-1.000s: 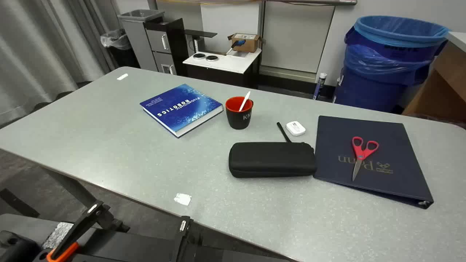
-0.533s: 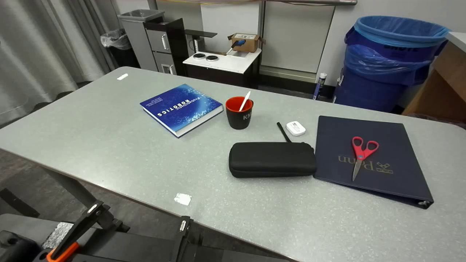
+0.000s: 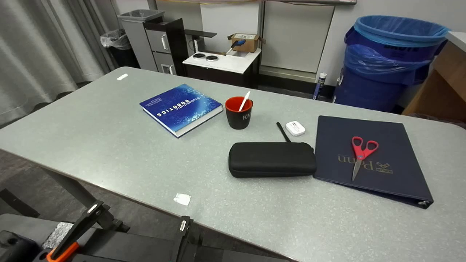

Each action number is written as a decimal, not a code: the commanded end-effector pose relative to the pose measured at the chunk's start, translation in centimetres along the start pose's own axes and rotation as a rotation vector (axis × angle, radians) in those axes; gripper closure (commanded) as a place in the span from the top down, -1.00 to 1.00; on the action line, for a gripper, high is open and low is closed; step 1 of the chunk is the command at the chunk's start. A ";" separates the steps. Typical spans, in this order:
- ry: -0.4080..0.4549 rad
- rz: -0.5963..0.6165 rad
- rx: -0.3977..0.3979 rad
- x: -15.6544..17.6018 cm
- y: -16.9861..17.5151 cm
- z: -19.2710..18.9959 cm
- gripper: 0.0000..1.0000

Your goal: Remove the pen from the mug.

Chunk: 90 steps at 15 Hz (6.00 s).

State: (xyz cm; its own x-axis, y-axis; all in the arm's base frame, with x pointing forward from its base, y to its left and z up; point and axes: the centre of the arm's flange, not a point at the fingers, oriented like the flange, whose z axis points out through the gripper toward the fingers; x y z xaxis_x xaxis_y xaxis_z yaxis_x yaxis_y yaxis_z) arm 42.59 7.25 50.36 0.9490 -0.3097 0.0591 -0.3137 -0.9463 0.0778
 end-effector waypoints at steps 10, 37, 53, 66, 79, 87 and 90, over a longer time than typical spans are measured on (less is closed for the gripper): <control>0.044 0.152 -0.104 8.3 1.8 7.7 1.00; -0.049 0.344 -0.115 24.8 12.3 27.7 1.00; -0.078 0.371 -0.102 29.6 9.5 34.5 1.00; -0.068 0.349 -0.090 30.1 8.1 35.3 -1.00; -0.077 0.107 -0.054 22.9 7.0 24.2 -1.00; -0.295 -0.035 -0.228 18.5 4.8 34.3 -1.00; -0.329 -0.040 -0.252 18.2 4.6 38.5 -1.00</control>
State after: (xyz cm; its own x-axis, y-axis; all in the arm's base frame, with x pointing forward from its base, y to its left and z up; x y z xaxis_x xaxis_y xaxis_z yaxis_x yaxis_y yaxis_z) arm 58.85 -6.16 16.65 0.9140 -0.3169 -0.2533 -0.2454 -0.9290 0.2769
